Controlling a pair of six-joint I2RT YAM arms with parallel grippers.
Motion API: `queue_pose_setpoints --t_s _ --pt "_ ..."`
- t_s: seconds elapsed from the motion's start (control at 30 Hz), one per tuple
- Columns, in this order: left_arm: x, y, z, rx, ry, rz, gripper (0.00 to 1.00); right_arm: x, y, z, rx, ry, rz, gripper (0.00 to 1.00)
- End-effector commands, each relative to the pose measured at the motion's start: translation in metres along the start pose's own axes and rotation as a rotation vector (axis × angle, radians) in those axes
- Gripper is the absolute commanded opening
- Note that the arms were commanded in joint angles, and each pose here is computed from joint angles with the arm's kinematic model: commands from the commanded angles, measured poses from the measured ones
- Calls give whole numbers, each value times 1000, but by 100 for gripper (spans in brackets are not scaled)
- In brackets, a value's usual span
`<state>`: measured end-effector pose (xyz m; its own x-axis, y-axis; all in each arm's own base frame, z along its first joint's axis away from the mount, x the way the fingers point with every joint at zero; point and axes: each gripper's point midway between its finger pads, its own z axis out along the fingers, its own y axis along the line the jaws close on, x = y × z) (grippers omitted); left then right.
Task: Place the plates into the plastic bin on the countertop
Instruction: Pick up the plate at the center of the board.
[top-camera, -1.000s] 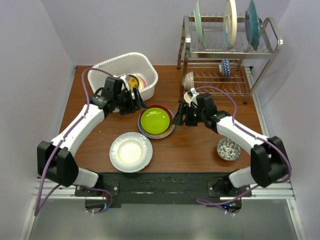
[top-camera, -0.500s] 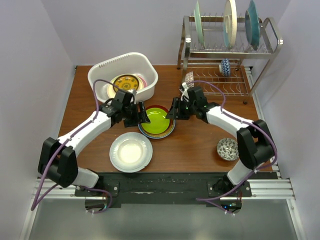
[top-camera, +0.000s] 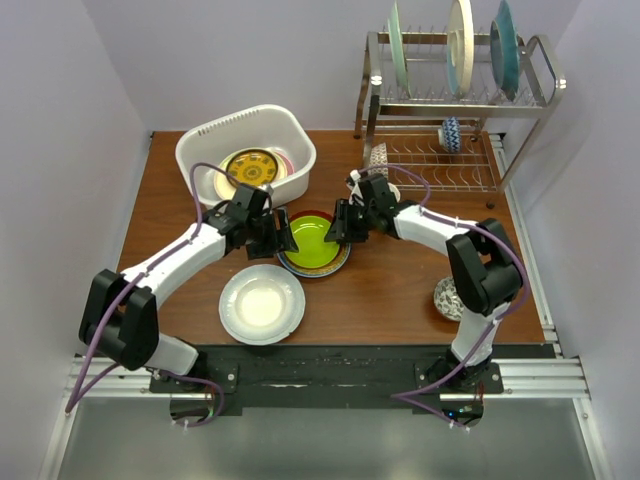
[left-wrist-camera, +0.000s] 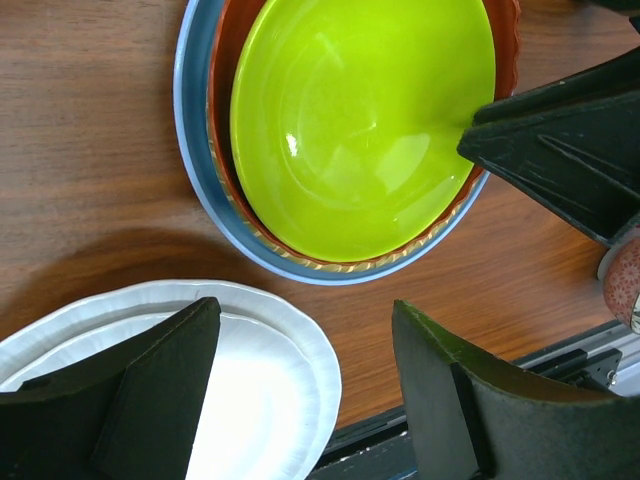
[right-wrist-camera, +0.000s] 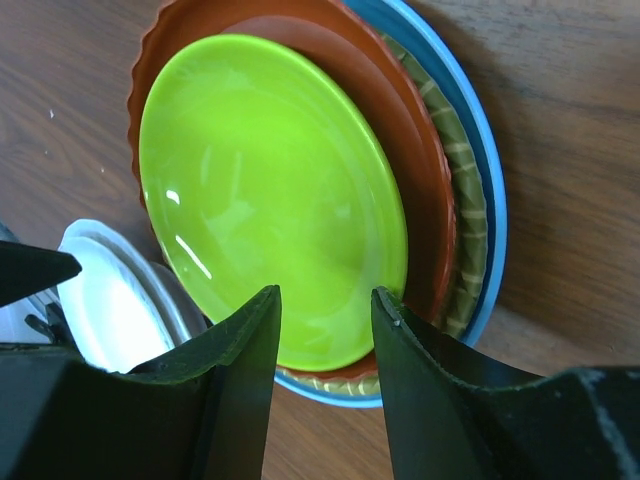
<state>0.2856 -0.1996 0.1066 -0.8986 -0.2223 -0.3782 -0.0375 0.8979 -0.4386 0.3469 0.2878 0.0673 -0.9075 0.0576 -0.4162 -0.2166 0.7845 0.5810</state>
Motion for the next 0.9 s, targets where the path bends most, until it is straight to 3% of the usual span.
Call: queue_pose_setpoints --t_s 0.0,0.43,0.73,0.87 --pt "-3 0 3 -3 -17 6 74 -17 10 3 1 -38 -22 44" --pt "-13 1 14 -22 -45 2 73 0 -3 20 37 10 -17 44" --pt "-38 -13 24 25 -141 -10 68 16 -15 25 45 38 -7 44" --pt "-41 -11 37 3 -129 -10 65 20 -16 26 46 42 -5 44"
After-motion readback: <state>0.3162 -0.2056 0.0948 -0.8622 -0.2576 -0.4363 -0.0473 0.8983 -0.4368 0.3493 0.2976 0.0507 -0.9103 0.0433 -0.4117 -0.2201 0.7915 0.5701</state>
